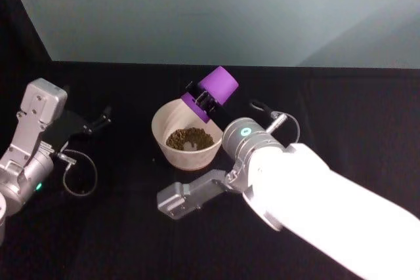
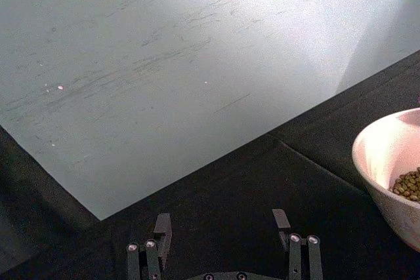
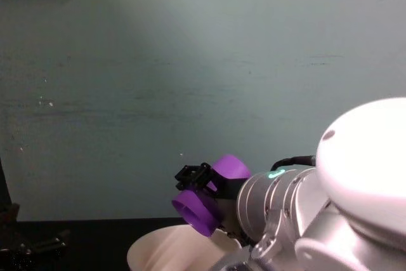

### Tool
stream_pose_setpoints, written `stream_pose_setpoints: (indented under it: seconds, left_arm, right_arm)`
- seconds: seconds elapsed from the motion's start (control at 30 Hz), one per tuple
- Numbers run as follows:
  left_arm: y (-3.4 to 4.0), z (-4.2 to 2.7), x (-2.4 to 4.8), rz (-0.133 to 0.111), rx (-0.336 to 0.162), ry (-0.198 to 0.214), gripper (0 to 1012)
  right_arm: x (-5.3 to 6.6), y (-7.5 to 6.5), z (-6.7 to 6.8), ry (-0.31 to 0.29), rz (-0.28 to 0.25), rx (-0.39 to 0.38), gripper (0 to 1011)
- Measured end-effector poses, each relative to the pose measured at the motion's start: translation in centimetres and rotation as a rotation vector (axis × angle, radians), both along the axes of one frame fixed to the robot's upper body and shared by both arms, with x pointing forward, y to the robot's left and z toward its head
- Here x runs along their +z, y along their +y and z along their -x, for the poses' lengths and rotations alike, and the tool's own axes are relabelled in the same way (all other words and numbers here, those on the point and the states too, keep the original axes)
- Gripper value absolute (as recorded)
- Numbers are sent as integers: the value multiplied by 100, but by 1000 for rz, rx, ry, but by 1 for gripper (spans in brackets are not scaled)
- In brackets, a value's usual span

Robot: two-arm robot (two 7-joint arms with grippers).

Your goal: Pick up the cup and pour the mung beans from the cup into the bowl.

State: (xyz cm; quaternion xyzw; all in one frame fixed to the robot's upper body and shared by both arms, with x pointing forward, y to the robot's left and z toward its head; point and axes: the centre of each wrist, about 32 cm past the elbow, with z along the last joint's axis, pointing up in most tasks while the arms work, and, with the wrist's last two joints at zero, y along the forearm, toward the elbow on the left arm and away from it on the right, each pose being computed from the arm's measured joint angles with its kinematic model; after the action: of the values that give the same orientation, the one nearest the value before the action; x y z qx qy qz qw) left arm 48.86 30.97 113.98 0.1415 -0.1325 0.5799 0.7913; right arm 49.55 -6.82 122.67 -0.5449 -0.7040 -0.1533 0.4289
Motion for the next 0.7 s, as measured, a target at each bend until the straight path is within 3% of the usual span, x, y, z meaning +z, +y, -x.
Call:
stream_pose_setpoints:
  seconds: [0.1,0.37,0.7]
  left_arm:
    - [0,0,0,0,0,0,1000]
    - [0,0,0,0,0,0,1000]
    - [0,0,0,0,0,0,1000]
  right_arm:
    - [-35,17,30,-47,79,20,720]
    - [-76,54,84,-113,191,53,720]
    - [-74,49,82,-106,192,61,720]
